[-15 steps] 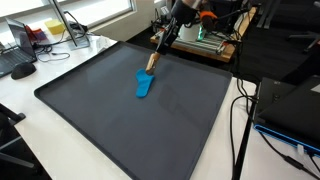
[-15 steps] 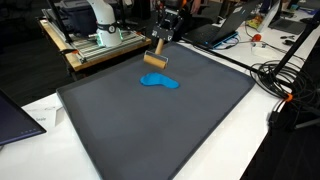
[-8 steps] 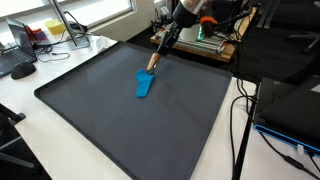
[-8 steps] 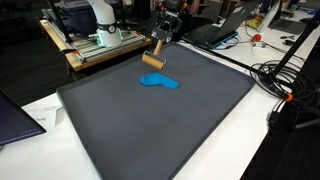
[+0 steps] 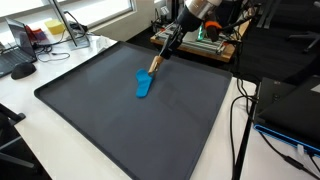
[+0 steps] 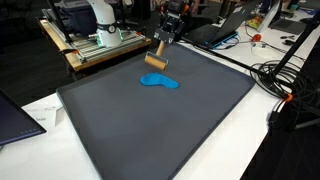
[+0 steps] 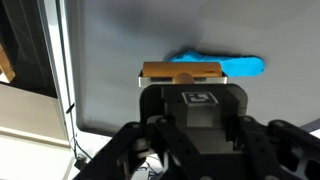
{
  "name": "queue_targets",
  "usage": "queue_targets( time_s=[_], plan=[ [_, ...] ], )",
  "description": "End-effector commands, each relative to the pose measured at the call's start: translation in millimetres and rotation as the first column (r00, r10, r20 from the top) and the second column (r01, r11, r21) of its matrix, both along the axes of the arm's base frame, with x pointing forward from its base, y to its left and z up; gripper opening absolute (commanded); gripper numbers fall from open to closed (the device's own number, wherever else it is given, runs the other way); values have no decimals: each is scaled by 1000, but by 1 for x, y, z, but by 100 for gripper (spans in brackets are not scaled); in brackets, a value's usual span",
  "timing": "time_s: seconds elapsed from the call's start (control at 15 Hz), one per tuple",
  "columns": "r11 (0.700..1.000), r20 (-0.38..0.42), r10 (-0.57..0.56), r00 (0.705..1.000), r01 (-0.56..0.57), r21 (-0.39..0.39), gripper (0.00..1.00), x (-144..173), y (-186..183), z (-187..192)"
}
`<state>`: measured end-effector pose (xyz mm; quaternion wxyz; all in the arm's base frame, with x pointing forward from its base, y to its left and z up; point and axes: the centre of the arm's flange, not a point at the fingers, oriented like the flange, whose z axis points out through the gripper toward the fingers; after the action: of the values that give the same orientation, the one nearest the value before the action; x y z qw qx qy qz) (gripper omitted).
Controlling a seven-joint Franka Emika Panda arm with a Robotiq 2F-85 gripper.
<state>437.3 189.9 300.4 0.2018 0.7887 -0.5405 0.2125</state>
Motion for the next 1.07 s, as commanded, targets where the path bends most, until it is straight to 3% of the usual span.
queue_targets(
  time_s=[0.0, 0.27, 0.6, 1.0],
  plan=[
    [997, 88, -38, 995, 44, -62, 22, 4, 18, 2],
    [990, 141, -54, 989, 72, -121, 22, 9, 31, -1],
    [978, 184, 4, 983, 35, -205, 22, 18, 59, -7],
    [949, 185, 46, 982, 15, -316, 22, 29, 88, -30]
  ],
)
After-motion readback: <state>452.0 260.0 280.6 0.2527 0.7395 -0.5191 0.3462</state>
